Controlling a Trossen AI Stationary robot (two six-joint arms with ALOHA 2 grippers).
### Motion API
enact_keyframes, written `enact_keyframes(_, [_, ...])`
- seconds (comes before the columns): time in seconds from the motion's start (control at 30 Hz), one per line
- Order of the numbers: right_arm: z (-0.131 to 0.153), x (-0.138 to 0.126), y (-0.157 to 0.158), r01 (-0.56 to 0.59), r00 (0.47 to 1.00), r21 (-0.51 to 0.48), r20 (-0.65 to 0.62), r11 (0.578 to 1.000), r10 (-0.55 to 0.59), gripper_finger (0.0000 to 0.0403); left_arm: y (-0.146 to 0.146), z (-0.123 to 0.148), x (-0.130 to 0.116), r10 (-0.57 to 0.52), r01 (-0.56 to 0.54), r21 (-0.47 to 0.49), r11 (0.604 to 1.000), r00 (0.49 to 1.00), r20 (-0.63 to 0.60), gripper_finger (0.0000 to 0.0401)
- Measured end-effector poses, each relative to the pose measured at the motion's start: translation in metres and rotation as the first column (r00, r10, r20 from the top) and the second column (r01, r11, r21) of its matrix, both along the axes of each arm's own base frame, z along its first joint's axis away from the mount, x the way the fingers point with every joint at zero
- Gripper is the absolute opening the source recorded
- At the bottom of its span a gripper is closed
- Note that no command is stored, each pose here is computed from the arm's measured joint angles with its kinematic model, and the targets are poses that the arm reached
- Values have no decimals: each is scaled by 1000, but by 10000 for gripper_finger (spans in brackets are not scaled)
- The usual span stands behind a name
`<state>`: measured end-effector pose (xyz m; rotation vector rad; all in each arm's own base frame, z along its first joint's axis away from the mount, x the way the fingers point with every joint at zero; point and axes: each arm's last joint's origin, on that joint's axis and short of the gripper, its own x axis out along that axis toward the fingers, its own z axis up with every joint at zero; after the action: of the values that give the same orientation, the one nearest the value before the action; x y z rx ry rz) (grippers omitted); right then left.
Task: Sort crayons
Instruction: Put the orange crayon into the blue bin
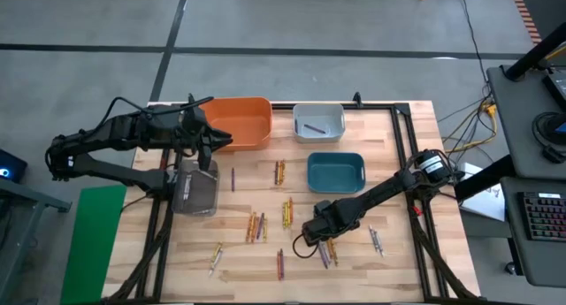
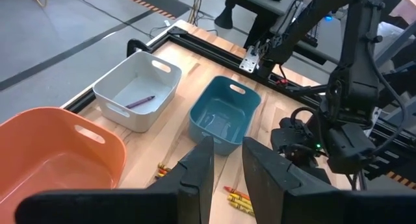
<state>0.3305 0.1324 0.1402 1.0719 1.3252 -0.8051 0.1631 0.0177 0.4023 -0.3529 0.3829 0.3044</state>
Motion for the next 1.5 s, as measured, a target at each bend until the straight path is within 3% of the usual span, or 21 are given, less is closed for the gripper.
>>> enact_keyframes(0.8, [1, 4, -4, 50, 998, -50, 49, 998, -47, 58, 0, 0, 0, -5, 5, 17, 1000, 1000, -3, 63])
enact_keyframes(1.07, [1, 4, -5, 36, 998, -53, 55, 998, -33, 13, 0, 0, 0, -6, 6, 21, 1000, 1000, -4, 63])
enact_keyframes(1.5, [4, 5, -10, 67, 996, -69, 62, 995, -63, 9, 0, 0, 0, -6, 6, 21, 1000, 1000, -4, 63])
